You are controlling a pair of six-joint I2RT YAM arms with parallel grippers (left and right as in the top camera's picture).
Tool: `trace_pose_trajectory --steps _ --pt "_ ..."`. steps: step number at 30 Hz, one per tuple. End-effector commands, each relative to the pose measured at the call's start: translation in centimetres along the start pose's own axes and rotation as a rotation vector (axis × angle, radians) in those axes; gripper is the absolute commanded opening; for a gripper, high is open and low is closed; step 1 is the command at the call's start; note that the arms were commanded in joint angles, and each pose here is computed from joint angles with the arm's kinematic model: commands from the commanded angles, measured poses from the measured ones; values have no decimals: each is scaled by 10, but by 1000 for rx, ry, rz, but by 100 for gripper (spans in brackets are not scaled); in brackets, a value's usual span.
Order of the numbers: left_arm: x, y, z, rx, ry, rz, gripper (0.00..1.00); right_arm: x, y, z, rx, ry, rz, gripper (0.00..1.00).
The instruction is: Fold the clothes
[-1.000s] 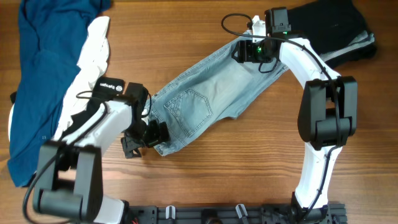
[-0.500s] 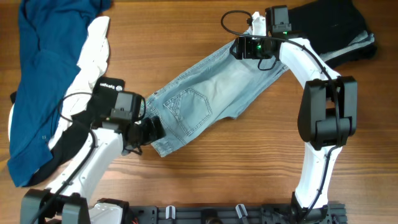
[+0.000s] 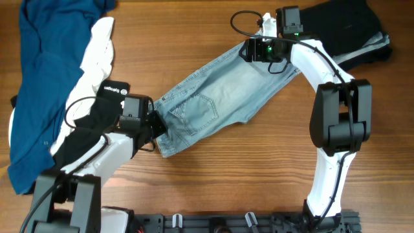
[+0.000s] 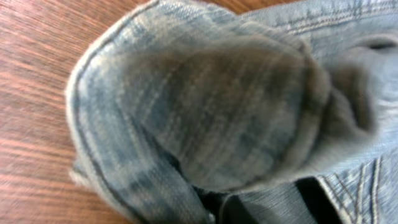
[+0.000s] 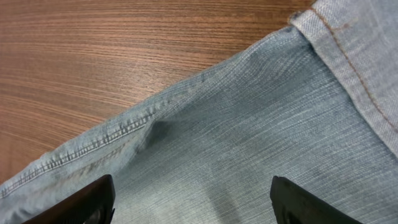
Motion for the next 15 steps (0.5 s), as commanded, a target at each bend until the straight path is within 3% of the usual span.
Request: trace_pose_trajectory --steps 1,4,7,9,12,15 --pt "40 -17 -27 112 -5 131 4 0 -3 -2 10 -20 19 77" --pt "40 7 3 40 22 101 4 10 21 8 -12 -12 30 77" --pt "31 63 41 -45 -40 74 4 28 68 25 -77 14 28 77" --pt "25 99 59 -78 -85 81 4 34 84 28 -91 -2 30 71" --pt "10 132 85 -117 -170 87 4 40 73 12 -7 -27 73 49" --pt "-2 148 108 -193 -214 94 4 46 57 -9 91 -63 141 4"
Point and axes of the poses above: each gripper's point midway between its finger pads, its own y axis back along the fingers, its own x axis along the line the jaws close on, z = x × y, the point moved 6 cm from there along y, back along the fingers, and after that the axes turned 7 degrees about y, right-handed, at the moved point
